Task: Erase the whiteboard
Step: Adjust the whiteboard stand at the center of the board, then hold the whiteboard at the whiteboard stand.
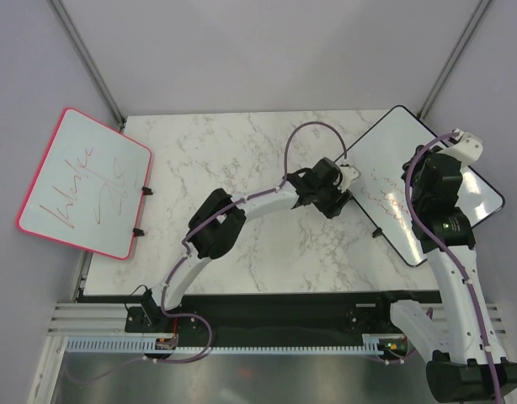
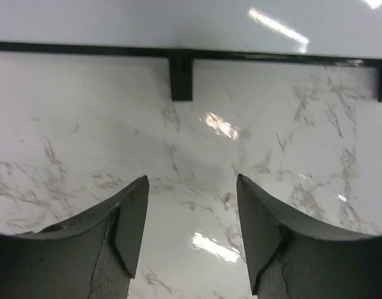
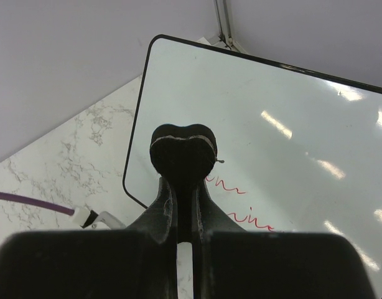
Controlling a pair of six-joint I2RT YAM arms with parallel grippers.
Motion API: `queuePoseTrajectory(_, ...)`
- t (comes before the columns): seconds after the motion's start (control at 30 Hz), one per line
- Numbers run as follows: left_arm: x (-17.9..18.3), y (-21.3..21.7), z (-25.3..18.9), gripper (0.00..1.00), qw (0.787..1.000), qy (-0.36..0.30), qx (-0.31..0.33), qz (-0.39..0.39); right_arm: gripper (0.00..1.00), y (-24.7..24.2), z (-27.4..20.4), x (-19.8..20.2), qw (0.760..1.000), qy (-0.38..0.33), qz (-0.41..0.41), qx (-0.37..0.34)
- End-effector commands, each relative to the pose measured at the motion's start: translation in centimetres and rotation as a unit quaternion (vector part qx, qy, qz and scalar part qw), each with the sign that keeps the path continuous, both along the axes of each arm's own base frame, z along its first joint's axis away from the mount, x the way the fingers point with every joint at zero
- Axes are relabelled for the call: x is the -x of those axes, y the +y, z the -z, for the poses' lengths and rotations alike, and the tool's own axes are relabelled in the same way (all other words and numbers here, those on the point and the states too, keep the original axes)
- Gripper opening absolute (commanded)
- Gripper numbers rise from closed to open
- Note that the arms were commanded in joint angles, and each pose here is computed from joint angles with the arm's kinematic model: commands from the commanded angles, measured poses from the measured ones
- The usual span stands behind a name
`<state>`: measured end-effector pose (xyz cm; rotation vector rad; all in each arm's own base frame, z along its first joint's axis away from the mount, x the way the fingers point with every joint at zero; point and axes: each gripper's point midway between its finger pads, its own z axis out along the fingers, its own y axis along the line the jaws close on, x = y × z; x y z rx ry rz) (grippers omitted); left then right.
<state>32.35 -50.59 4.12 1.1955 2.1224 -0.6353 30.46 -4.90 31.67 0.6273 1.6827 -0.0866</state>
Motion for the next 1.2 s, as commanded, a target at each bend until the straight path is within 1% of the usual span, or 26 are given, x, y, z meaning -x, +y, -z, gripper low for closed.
queuePoseTrajectory(0.0, -1.1, -1.5, -0.9, 0.66, 0.998, -0.044, -0.010, 0.041, 0.00, 0.2, -2.1, -0.6, 0.999, -0.035, -0.004, -0.005)
queuePoseTrajectory(0.03, -1.9, -2.6, -1.6, 0.67, 0.998, -0.051, 0.003, 0.042, 0.00, 0.1, -1.9, -0.7, 1.000, -0.030, -0.004, -0.003)
queuePoseTrajectory(0.07, -1.9, -3.1, -1.5, 0.67, 0.998, -0.040, 0.011, 0.047, 0.00, 0.2, -2.0, -0.8, 1.000, -0.031, -0.005, -0.003)
queuePoseTrajectory(0.1, -2.6, -3.7, -2.8, 0.67, 0.998, -0.036, 0.032, 0.049, 0.00, 0.2, -1.8, -1.0, 1.000, -0.027, -0.006, -0.001)
queuePoseTrajectory(0.13, -2.6, -4.0, -2.9, 0.67, 0.997, -0.022, 0.044, 0.056, 0.00, 0.1, -1.9, -1.0, 1.000, -0.027, -0.005, 0.000)
queuePoseTrajectory(0.17, -1.9, -4.6, -1.9, 0.68, 0.996, 0.010, 0.057, 0.069, 0.00, 0.1, -1.9, -1.0, 1.000, -0.027, -0.005, 0.003)
queuePoseTrajectory(0.23, -2.3, -4.9, -1.9, 0.68, 0.995, 0.020, 0.068, 0.067, 0.00, -0.2, -2.0, -0.8, 1.000, -0.026, 0.002, 0.009)
queuePoseTrajectory(0.37, -3.0, -4.5, 0.3, 0.68, 0.998, 0.027, 0.050, 0.039, 0.00, -0.5, -3.0, -0.7, 0.999, -0.035, 0.007, 0.015)
queuePoseTrajectory(0.43, -3.2, -4.6, 0.6, 0.68, 0.998, 0.024, 0.048, 0.036, 0.00, -0.4, -3.5, -0.8, 0.999, -0.040, 0.005, 0.014)
queuePoseTrajectory(0.57, -4.6, -4.8, 0.0, 0.68, 0.999, -0.006, 0.049, 0.021, 0.00, -0.1, -4.2, -1.1, 0.999, -0.049, -0.003, 0.011)
queuePoseTrajectory(0.67, -4.9, -4.7, 0.0, 0.66, 0.999, -0.006, 0.051, 0.017, 0.00, -0.2, -4.0, -1.1, 0.999, -0.044, 0.001, 0.014)
queuePoseTrajectory(0.73, -4.9, -4.3, 0.8, 0.66, 0.999, -0.003, 0.040, 0.011, 0.00, -0.3, -3.7, -1.2, 0.999, -0.040, 0.002, 0.017)
queuePoseTrajectory(0.83, -5.8, -3.0, 1.3, 0.67, 1.000, -0.007, 0.024, -0.013, 0.00, -0.3, -3.7, -1.2, 0.999, -0.041, -0.001, 0.018)
queuePoseTrajectory(0.9, -6.5, -3.1, 0.7, 0.68, 0.999, 0.001, 0.038, -0.031, 0.00, -0.1, -3.6, -1.3, 0.999, -0.039, -0.005, 0.015)
queuePoseTrajectory(0.93, -6.2, -3.4, 0.8, 0.68, 0.998, 0.014, 0.048, -0.024, 0.00, 0.0, -3.7, -1.4, 0.999, -0.041, -0.007, 0.014)
queuePoseTrajectory(1.0, -6.0, -4.4, -0.1, 0.67, 0.998, 0.015, 0.068, -0.009, 0.00, 0.2, -3.4, -1.6, 0.999, -0.037, -0.011, 0.013)
queuePoseTrajectory(1.17, -5.6, -5.3, 1.0, 0.61, 0.997, 0.018, 0.068, -0.011, 0.00, 0.0, -3.3, -1.4, 0.999, -0.035, -0.006, 0.017)
